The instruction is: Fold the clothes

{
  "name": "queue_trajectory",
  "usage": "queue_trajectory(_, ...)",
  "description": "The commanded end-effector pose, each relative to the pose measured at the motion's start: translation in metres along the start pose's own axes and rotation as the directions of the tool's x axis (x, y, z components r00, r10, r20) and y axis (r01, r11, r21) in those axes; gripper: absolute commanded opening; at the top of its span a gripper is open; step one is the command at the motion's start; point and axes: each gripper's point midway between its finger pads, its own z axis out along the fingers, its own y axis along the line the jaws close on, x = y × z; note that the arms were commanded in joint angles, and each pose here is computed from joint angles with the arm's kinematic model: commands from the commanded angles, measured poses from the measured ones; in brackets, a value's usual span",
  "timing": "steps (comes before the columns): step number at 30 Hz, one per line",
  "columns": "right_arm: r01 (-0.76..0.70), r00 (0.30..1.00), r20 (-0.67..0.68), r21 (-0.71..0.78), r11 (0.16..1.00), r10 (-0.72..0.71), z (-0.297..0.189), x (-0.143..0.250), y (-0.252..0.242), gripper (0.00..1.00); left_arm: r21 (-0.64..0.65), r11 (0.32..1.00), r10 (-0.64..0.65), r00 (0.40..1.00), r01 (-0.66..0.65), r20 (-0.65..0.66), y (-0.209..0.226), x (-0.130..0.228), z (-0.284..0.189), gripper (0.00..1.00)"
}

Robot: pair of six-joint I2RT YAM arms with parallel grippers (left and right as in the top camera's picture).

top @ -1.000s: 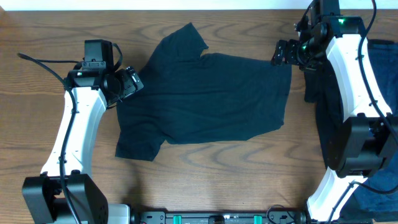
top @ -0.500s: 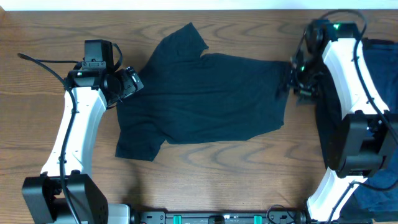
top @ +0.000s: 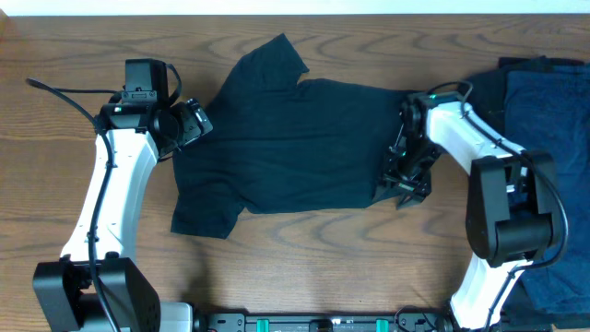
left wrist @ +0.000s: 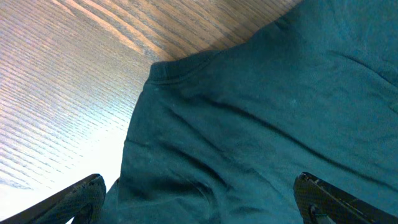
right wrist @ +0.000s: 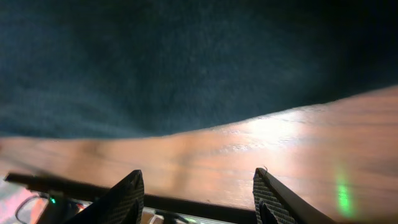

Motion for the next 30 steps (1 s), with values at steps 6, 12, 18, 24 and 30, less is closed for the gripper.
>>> queue_trajectory(6,-0.204,0.976,0.067,-0.027,0.979,0.205,0.031,-0.015,-0.003,0.56,-0.001,1.000,0.004,1.000,-0.004,-0.008,0.000,0.001,0.002,0.98)
queue_trajectory(12,-0.226,0.964,0.138,-0.041,0.973,0.229,0.042,-0.031,-0.008,0.53,-0.001,1.000,0.004,1.000,-0.004,-0.008,0.000,0.001,0.002,0.98)
queue_trajectory(18,-0.224,0.963,0.143,-0.039,0.974,0.227,0.042,-0.032,-0.008,0.16,-0.001,1.000,0.004,1.000,-0.004,-0.008,0.000,0.001,0.002,0.98)
queue_trajectory(24,-0.249,0.956,0.163,0.004,0.969,0.245,0.037,-0.032,-0.021,0.01,-0.001,1.000,0.004,1.000,-0.004,-0.008,0.000,0.001,0.002,0.98)
queue_trajectory(30,-0.248,0.944,0.249,0.101,0.963,0.217,0.009,-0.030,-0.038,0.02,-0.001,1.000,0.004,1.000,-0.004,-0.008,0.000,0.001,0.002,0.98)
